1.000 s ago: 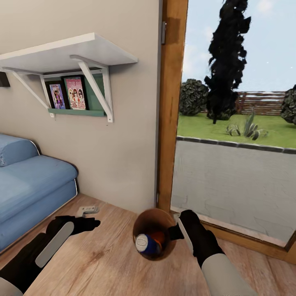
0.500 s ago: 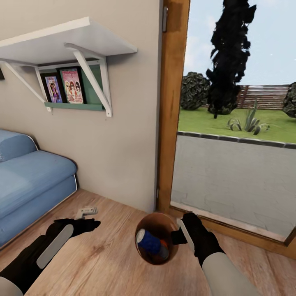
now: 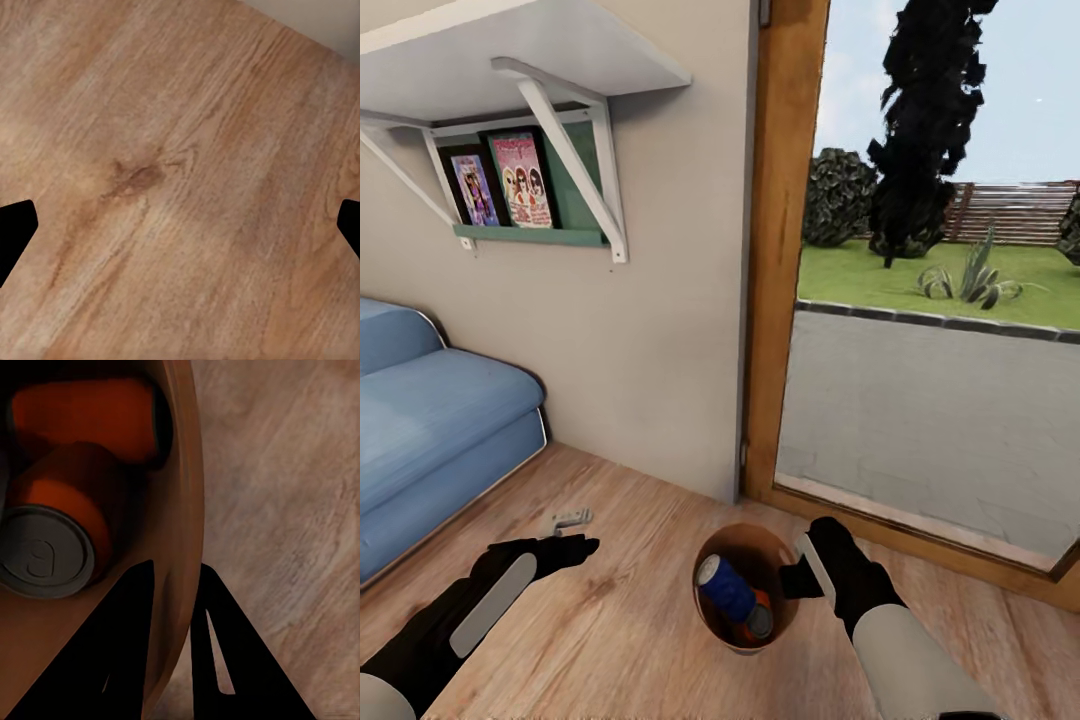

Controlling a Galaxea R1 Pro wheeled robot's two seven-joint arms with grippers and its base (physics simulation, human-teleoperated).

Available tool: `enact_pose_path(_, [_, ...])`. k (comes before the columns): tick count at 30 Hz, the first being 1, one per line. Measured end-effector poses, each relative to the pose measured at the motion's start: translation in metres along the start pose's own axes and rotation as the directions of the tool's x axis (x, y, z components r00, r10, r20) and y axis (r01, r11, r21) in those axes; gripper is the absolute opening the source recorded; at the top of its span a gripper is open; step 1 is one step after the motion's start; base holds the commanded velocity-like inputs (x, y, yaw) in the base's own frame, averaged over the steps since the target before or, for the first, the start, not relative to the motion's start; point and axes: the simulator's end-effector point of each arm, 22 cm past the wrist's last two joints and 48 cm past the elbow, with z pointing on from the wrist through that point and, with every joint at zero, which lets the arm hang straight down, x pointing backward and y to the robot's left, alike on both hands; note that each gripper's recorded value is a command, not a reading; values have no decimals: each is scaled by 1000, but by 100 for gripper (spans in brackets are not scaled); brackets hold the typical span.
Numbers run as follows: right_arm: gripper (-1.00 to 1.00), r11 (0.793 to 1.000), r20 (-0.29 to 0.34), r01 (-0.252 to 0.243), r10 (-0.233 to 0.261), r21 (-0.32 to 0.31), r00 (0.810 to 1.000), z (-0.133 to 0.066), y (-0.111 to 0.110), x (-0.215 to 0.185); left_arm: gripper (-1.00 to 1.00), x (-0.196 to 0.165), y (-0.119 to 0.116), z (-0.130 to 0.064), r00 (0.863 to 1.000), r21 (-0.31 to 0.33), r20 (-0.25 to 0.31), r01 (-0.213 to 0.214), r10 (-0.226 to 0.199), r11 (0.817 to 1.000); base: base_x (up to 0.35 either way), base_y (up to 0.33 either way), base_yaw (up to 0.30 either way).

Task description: Put the three can of soda from the living room inside the tash can in the kitchen.

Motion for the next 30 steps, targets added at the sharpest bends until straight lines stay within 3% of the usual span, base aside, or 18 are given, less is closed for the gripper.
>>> enact_pose_path(27, [-100, 1000, -15, -4, 4, -2, 1000, 6, -2, 3, 100, 2, 1, 4, 1000, -1, -1, 7, -7, 1000, 0, 0, 0])
enact_pose_path(28, [100, 1000, -15, -4, 4, 0, 1000, 6, -3, 3, 100, 2, 1, 4, 1000, -2, -1, 7, -7, 1000, 0, 0, 0])
enact_pose_path(30, [100, 1000, -15, -16, 16, -24, 1000, 6, 3, 3, 100, 2, 1, 4, 1000, -2, -1, 7, -7, 1000, 0, 0, 0])
